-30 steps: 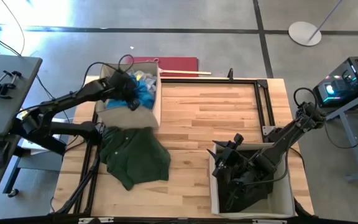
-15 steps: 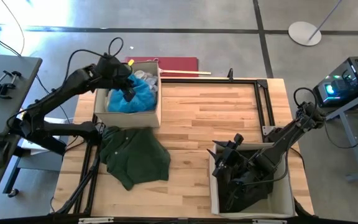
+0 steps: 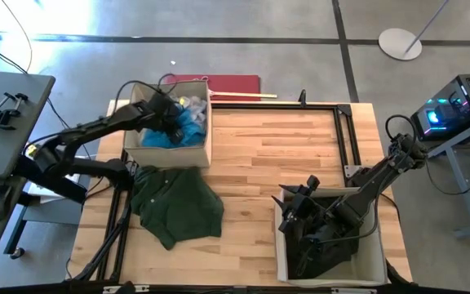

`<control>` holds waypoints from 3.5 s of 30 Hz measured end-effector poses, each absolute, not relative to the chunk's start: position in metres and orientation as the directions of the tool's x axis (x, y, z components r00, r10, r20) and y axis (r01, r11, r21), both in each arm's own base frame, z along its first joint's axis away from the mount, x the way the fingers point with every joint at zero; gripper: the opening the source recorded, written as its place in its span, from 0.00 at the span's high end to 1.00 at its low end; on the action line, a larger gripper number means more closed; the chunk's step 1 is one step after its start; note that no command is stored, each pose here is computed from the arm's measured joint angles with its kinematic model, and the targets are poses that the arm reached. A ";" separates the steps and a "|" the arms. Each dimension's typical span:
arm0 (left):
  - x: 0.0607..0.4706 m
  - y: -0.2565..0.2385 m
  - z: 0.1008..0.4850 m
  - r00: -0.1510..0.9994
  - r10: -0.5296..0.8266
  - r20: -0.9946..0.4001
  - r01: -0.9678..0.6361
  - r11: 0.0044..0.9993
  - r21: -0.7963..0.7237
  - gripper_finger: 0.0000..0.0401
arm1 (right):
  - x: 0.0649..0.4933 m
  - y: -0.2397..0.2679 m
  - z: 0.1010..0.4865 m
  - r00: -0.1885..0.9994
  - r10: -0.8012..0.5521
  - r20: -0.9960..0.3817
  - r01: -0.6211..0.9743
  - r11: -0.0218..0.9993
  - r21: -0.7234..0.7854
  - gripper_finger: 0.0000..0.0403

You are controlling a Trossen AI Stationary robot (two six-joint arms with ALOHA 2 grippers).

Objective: Sort clothes
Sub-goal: Put the blue shorts into the top laundry organizer, then put the green polo shirt into the bottom laundry organizer

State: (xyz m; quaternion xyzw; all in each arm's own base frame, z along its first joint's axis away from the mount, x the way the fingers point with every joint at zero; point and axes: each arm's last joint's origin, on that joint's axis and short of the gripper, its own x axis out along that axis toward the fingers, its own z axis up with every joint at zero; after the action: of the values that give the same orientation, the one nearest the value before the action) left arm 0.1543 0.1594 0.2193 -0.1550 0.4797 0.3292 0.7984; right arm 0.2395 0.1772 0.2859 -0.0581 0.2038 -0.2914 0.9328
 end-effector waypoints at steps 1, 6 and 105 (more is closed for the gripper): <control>0.154 0.161 0.212 0.309 0.367 -0.877 -0.678 0.732 0.067 0.77 | 0.239 0.177 0.286 0.747 -0.567 -0.346 0.520 0.823 -0.228 0.57; 0.154 0.165 0.219 0.302 0.356 -0.884 -0.691 0.720 0.054 0.77 | 0.240 0.177 0.286 0.746 -0.569 -0.346 0.520 0.822 -0.231 0.57; 0.211 -0.058 0.249 0.999 0.013 0.043 -0.020 0.986 0.163 1.00 | 0.354 0.096 0.331 0.959 -0.099 -0.267 0.017 0.956 -0.294 0.31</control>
State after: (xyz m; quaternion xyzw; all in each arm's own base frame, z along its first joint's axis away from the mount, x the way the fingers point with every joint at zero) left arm 0.2114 -0.0575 0.2494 0.0819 -0.0208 0.0082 0.9964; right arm 0.3538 0.0959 0.3310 -0.1459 0.1406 -0.0297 0.9788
